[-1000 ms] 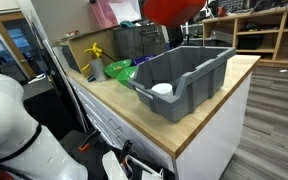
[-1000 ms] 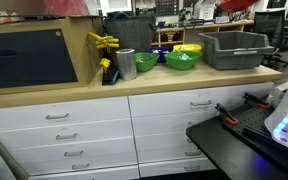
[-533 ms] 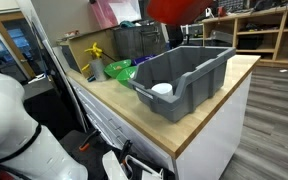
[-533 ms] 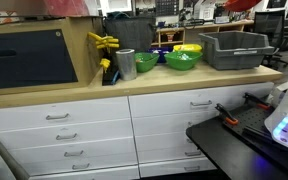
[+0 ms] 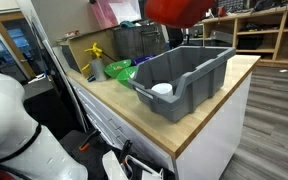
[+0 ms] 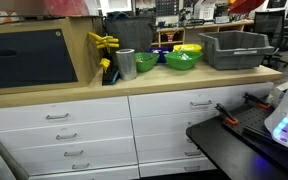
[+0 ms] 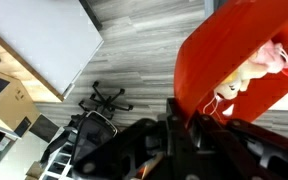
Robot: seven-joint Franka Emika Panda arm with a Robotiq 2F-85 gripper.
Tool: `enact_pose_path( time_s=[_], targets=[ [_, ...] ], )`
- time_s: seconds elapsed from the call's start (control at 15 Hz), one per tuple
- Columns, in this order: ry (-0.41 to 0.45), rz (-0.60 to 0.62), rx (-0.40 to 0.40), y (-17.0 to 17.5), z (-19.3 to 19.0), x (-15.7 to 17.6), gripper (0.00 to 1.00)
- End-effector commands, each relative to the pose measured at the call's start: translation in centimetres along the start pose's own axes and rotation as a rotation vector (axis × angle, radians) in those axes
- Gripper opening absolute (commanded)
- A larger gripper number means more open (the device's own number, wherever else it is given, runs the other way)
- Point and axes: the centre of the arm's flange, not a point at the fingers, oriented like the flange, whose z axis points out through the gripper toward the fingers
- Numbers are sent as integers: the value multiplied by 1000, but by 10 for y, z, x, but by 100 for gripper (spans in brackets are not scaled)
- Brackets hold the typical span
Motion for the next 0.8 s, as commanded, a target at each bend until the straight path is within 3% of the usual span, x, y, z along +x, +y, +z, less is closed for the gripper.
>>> enact_pose_path(
  time_s=[0.0,0.73],
  targets=[
    [51,-53,-73,-8,-10,7,3],
    [146,-230,-195,-46,-26,10,3]
  ],
)
